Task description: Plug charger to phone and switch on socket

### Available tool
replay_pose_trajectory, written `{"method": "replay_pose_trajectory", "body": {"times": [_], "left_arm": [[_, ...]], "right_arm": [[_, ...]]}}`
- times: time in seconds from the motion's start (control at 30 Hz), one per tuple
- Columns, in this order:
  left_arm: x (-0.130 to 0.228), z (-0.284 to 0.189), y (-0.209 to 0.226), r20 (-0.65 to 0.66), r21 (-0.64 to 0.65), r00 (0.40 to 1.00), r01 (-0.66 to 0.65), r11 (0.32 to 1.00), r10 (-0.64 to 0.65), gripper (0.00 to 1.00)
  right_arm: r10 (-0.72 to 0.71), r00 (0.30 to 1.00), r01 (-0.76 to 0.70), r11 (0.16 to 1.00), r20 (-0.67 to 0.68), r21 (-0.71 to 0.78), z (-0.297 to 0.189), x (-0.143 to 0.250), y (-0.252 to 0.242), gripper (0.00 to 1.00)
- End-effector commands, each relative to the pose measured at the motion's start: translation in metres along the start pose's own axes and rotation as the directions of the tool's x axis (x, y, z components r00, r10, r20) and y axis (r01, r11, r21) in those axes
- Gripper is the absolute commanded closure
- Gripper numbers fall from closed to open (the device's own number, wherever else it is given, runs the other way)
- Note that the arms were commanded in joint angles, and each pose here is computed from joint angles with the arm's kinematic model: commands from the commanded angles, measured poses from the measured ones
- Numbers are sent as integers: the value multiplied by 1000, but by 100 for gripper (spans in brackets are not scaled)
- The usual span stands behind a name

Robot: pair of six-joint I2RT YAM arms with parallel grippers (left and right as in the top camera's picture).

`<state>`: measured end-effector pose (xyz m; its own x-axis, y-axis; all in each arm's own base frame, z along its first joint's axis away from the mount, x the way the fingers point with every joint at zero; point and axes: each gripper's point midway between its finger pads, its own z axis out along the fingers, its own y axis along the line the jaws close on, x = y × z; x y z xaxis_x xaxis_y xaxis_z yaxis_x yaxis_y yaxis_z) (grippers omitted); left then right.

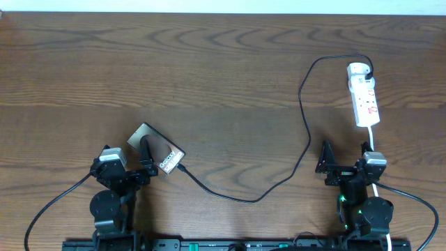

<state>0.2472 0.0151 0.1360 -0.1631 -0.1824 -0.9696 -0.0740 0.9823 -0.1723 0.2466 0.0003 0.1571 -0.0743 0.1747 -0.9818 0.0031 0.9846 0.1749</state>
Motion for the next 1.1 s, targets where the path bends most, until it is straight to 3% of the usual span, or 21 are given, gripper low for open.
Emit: {"method": "replay_pose_trajectory", "body": {"times": [0.0,0.3,1.07], "left_arm": [[11,-1,-3,-33,25,999,-11,1000,12,4],[-6,-4,-7,45,39,999,-18,999,16,4],[-1,-4,-12,23,62,1000,-21,998,19,4]], "right_arm": [[-12,1000,12,1000,2,-6,0,0,1,1],[-12,1000,12,1000,1,-5,0,0,1,1],[-12,1000,12,1000,1,-6,0,0,1,1]]}}
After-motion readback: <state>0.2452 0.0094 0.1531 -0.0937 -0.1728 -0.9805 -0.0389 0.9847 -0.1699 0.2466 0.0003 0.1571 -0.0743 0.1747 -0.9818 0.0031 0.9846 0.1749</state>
